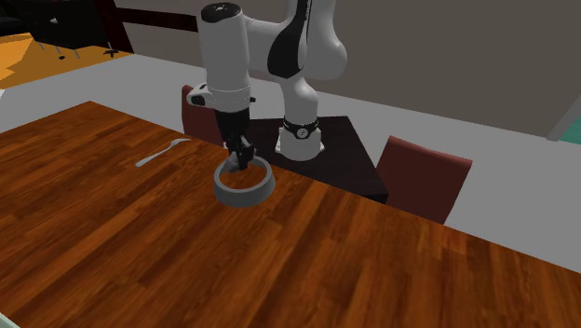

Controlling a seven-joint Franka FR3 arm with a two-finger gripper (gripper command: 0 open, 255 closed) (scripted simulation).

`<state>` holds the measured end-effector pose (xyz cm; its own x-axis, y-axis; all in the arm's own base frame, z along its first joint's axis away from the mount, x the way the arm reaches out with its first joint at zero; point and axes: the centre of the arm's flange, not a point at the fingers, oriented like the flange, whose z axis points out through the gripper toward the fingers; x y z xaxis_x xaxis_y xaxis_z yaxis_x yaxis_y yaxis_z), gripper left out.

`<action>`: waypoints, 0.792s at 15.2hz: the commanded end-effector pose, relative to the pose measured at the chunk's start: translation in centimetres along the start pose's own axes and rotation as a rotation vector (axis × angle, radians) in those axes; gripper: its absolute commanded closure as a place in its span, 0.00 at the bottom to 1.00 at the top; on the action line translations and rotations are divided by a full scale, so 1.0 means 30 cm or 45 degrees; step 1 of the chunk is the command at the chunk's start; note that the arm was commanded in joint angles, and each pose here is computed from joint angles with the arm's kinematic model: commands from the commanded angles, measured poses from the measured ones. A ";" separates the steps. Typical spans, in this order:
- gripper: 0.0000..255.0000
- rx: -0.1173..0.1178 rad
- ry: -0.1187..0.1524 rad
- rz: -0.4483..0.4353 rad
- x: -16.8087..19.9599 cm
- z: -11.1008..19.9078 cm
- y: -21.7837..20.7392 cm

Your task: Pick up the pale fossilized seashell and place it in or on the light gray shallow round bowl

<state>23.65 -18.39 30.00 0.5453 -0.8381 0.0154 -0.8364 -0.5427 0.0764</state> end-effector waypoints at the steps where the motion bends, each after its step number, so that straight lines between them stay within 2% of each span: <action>1: 1.00 0.001 0.001 0.000 -0.001 0.034 -0.001; 4: 1.00 0.001 0.001 0.000 -0.002 0.084 -0.005; 11: 1.00 0.001 0.001 0.000 -0.002 0.084 -0.005; 12: 0.00 0.001 0.001 0.000 -0.002 0.084 -0.005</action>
<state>23.60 -18.40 27.46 0.5453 -0.8381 0.0164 -0.8364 -0.5428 0.0757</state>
